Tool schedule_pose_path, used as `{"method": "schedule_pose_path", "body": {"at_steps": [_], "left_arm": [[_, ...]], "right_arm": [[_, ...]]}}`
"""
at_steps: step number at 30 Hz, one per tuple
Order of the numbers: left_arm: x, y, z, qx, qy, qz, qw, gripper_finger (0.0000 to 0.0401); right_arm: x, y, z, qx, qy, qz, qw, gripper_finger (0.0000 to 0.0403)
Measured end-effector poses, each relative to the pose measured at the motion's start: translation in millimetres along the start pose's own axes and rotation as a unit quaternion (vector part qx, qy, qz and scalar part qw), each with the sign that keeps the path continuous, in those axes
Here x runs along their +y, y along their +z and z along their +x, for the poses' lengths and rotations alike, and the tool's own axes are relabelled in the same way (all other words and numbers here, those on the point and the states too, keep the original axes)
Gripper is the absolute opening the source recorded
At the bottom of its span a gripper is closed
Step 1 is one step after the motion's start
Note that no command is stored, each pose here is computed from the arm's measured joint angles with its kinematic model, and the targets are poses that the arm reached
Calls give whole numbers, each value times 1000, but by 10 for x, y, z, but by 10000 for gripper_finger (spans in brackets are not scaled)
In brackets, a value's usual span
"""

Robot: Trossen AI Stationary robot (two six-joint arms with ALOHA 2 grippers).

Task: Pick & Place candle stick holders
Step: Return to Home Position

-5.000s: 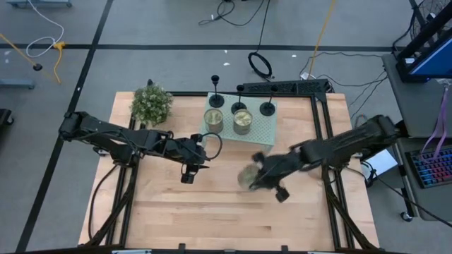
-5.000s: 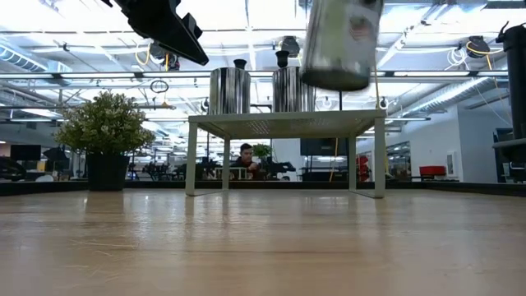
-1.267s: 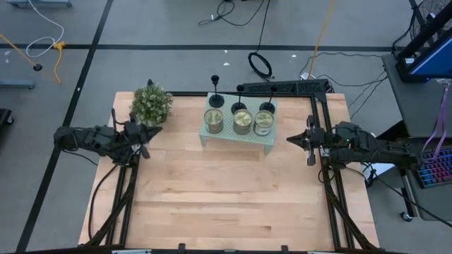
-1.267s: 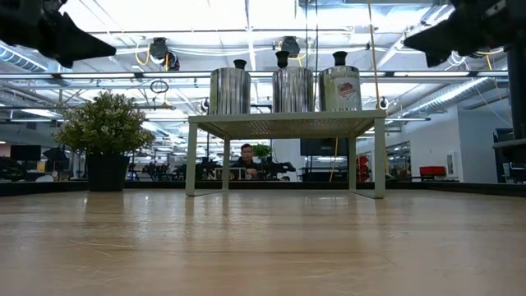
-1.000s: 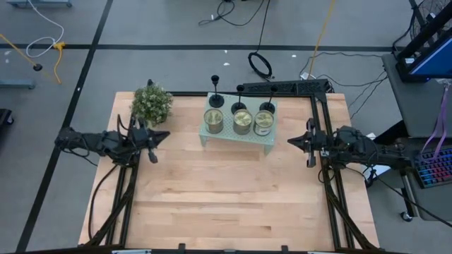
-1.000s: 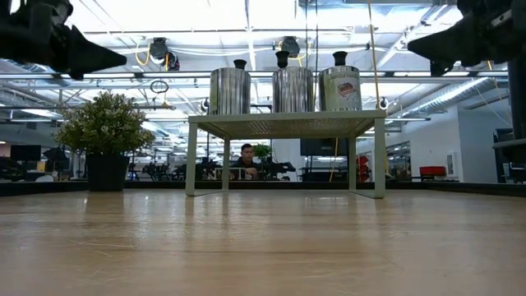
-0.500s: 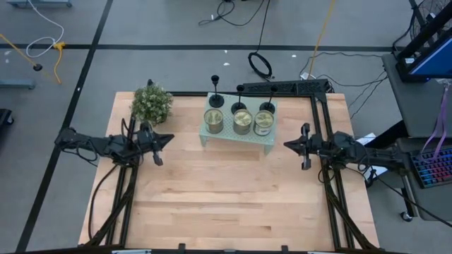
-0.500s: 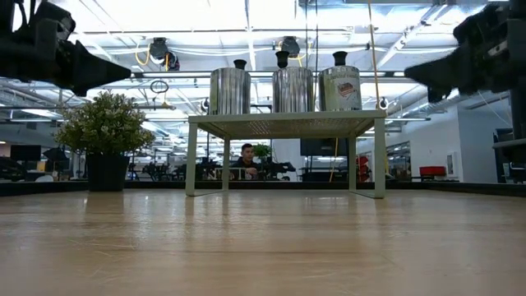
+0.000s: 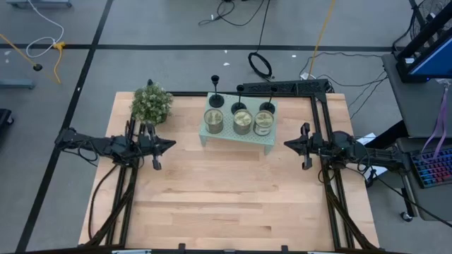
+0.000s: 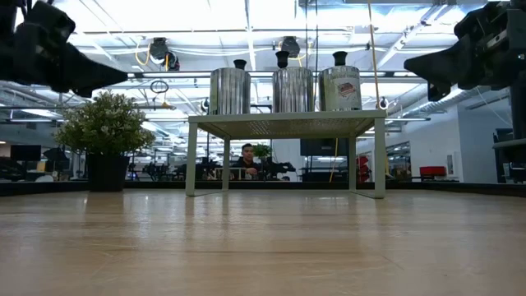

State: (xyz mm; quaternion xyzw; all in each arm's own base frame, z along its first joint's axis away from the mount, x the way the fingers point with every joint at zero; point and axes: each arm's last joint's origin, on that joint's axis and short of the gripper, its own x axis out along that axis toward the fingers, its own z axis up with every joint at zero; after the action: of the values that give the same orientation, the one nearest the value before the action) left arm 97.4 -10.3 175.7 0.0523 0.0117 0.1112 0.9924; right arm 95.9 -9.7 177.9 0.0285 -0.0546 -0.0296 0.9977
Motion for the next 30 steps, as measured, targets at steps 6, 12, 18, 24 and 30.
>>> {"method": "schedule_pose_path", "body": {"at_steps": [6, 12, 18, 24, 30], "left_arm": [[-53, -55, -6, 19, -87, 33, 995, 25], [-86, -63, -14, 12, -146, 72, 987, 26], [-86, -64, -14, 14, -145, 69, 987, 26], [-85, -59, -13, 12, -143, 61, 988, 26], [-84, -57, -13, 12, -141, 61, 988, 26]], "right_arm": [[0, -1, 0, 0, 0, 0, 1000, 4], [0, -2, 0, 1, 0, 0, 1000, 4], [0, -2, 0, 1, 0, 0, 1000, 4], [0, -2, 0, 1, 0, 0, 1000, 4], [0, -3, 0, 1, 0, 0, 1000, 4]]}}
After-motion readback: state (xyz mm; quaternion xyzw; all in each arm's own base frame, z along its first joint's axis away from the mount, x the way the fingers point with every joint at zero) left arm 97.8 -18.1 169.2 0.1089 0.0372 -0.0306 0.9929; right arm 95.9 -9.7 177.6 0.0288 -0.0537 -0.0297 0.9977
